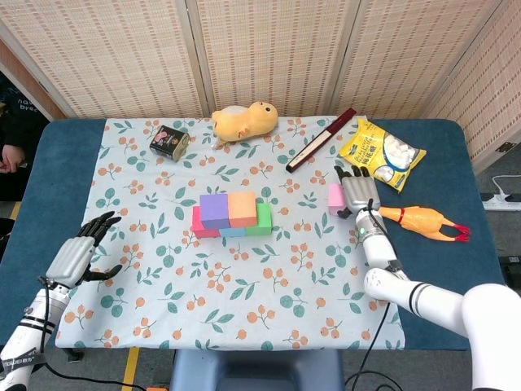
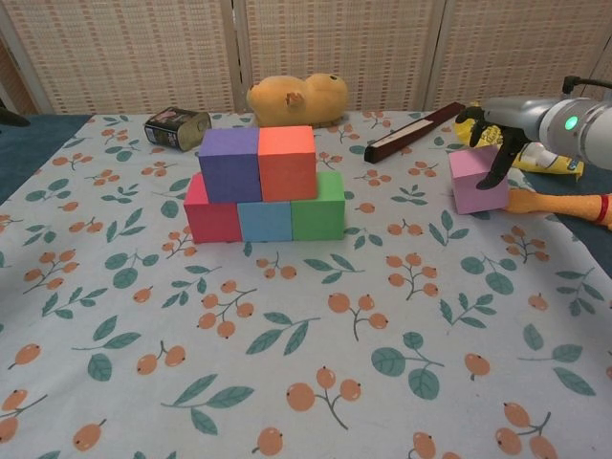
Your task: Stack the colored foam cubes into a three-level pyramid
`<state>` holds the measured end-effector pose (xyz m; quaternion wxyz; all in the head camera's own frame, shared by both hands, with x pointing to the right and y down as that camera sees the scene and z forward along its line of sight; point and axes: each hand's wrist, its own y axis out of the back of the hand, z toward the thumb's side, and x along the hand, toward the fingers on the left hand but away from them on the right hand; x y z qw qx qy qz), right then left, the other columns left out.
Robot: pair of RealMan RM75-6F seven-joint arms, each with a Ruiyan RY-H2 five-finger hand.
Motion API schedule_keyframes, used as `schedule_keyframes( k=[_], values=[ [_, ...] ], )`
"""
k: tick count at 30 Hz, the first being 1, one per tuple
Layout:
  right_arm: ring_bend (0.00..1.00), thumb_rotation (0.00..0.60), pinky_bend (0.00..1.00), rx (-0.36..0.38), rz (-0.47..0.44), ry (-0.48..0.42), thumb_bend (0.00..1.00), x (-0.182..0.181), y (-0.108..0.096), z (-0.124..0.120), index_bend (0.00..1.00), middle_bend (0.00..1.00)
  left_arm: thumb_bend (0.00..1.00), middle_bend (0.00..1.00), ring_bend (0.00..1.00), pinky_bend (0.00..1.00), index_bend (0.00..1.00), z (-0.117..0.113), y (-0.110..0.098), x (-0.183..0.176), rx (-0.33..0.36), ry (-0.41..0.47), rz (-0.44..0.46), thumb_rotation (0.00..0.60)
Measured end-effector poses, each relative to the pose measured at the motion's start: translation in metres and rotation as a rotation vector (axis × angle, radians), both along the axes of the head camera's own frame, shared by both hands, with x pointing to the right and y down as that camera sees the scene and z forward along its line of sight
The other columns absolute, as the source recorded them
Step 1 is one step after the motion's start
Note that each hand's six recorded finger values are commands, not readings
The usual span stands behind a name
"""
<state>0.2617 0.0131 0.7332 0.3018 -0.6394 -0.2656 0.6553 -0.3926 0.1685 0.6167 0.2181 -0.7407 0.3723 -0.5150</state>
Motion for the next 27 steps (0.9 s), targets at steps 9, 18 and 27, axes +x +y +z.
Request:
schedule_keyframes(
  k=[9,18,27],
  values=[
    [0.01,0.600,0.00,-0.019,-0.005,0.012,0.06,0.007,-0.001,0.009,0.23,0.29,0.26,0.00,0.00,0.11,0.09,0.000,0.000,0.001,-0.005,0.010,-0.008,0.600],
    [0.10,0.600,0.00,-0.002,-0.011,-0.043,0.13,0.001,-0.007,0.000,0.40,0.37,0.26,0.00,0.00,0.11,0.09,0.000,-0.001,-0.003,0.000,0.010,-0.024,0.600],
    [0.10,0.600,0.00,0.045,-0.113,-0.240,0.13,-0.049,-0.007,-0.069,0.36,0.37,0.26,0.00,0.00,0.11,0.09,0.001,0.001,-0.007,0.027,-0.044,-0.002,0.600]
  ],
)
